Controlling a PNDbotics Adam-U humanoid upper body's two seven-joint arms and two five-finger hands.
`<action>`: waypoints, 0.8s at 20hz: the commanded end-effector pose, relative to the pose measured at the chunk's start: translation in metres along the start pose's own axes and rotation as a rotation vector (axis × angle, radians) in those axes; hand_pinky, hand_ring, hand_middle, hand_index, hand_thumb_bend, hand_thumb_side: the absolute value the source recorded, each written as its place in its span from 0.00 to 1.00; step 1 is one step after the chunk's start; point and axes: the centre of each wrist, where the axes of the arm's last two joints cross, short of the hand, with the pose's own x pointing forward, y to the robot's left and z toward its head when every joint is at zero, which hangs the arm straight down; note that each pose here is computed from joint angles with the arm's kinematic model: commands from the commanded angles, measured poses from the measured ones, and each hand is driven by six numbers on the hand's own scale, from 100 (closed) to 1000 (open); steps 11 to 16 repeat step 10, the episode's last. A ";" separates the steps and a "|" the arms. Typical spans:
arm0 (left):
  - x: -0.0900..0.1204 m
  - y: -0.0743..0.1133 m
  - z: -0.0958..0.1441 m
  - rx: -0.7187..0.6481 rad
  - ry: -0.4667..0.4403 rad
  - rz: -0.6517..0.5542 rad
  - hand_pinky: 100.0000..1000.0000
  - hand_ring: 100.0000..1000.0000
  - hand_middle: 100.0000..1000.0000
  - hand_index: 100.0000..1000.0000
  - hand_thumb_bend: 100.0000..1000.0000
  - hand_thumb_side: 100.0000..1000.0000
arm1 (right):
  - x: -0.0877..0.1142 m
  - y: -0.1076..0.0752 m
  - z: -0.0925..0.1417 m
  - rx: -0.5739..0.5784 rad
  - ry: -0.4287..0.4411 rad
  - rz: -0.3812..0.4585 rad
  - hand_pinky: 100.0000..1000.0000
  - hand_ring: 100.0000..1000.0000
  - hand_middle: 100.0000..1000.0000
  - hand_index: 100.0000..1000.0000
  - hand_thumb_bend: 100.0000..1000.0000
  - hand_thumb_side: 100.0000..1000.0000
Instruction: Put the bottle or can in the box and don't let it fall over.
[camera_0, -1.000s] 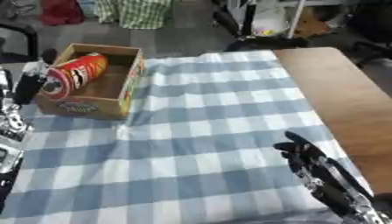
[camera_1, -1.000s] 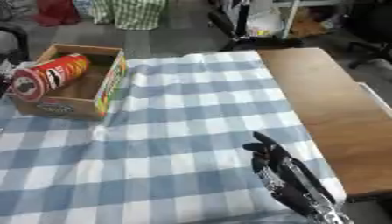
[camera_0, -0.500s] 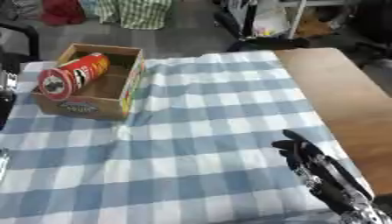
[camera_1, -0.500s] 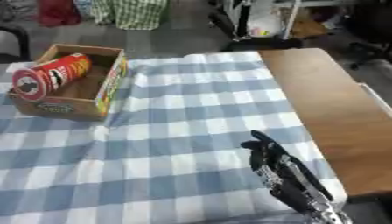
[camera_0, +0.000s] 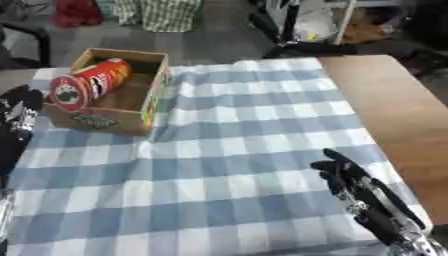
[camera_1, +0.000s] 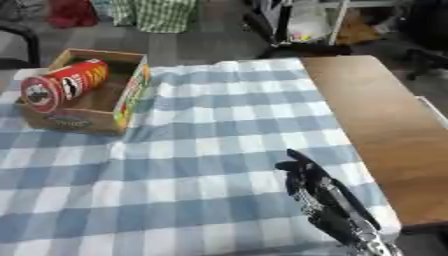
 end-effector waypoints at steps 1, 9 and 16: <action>0.003 0.003 -0.002 -0.004 -0.012 -0.017 0.84 0.98 0.76 0.86 0.46 0.81 | 0.004 -0.001 -0.004 0.011 -0.018 0.006 0.95 0.94 0.79 1.00 0.00 0.63; 0.000 -0.001 -0.001 -0.008 0.004 -0.016 0.84 0.98 0.76 0.86 0.45 0.82 | 0.004 0.000 -0.004 0.012 -0.015 0.009 0.95 0.94 0.79 1.00 0.00 0.66; 0.000 -0.001 -0.001 -0.007 0.007 -0.016 0.84 0.98 0.76 0.86 0.45 0.82 | 0.003 0.000 -0.004 0.012 -0.012 0.009 0.95 0.94 0.79 1.00 0.00 0.66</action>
